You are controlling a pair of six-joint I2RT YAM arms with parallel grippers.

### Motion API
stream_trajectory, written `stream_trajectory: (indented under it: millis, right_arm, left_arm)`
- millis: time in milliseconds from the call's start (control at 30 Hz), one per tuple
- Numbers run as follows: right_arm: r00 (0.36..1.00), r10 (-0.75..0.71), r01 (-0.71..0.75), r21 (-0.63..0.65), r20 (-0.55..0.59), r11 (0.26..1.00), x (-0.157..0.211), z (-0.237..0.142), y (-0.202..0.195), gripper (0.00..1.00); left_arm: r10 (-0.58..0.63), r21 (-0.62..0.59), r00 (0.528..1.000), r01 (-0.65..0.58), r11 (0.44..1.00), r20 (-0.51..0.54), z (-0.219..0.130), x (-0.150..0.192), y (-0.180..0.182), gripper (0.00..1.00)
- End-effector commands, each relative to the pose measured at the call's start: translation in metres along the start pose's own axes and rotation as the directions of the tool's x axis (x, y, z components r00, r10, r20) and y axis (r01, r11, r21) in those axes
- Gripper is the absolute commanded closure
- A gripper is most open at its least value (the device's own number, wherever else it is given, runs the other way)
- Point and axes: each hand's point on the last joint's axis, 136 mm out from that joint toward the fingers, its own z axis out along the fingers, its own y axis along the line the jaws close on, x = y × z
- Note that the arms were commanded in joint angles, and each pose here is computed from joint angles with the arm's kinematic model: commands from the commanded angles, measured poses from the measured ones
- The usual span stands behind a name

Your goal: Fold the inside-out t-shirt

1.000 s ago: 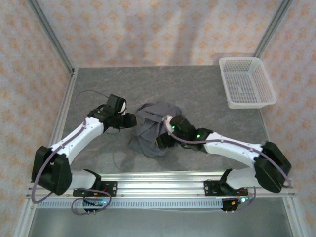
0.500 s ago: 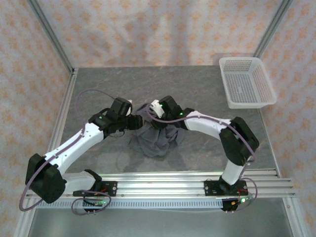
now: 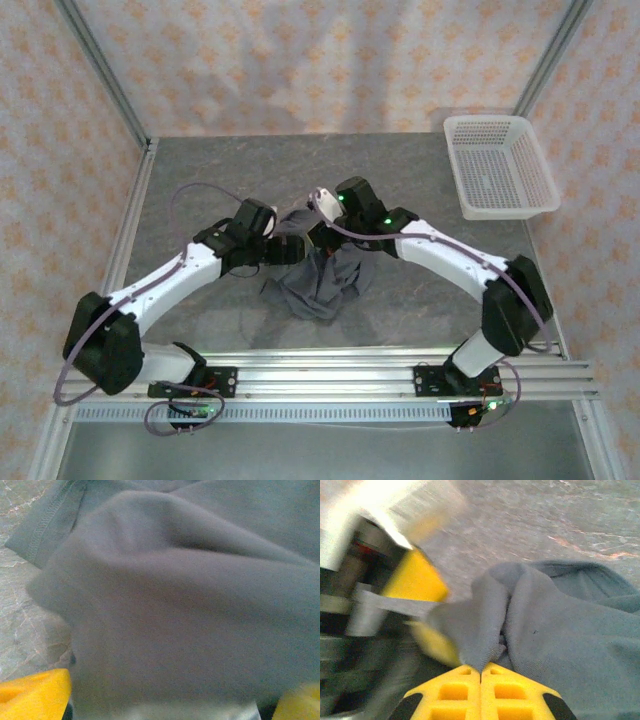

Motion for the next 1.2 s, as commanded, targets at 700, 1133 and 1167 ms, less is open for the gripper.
stream_trajectory:
  millis: [700, 1133, 1167]
  right_arm:
    - [0.972, -0.020, -0.060, 0.332, 0.233, 0.941, 0.040, -0.046, -0.054, 0.17]
    - [0.941, -0.301, 0.181, 0.520, 0.156, 0.835, 0.014, 0.002, -0.082, 0.29]
    - [0.940, -0.308, 0.188, 0.535, 0.145, 0.824, 0.012, 0.004, -0.086, 0.32]
  left_arm:
    - [0.180, 0.343, 0.960, -0.246, 0.906, 0.212, -0.069, -0.044, -0.088, 1.00]
    - [0.191, 0.314, 0.960, -0.249, 0.916, 0.204, -0.074, -0.043, -0.083, 1.00]
    - [0.194, 0.311, 0.960, -0.251, 0.917, 0.204, -0.074, -0.042, -0.082, 1.00]
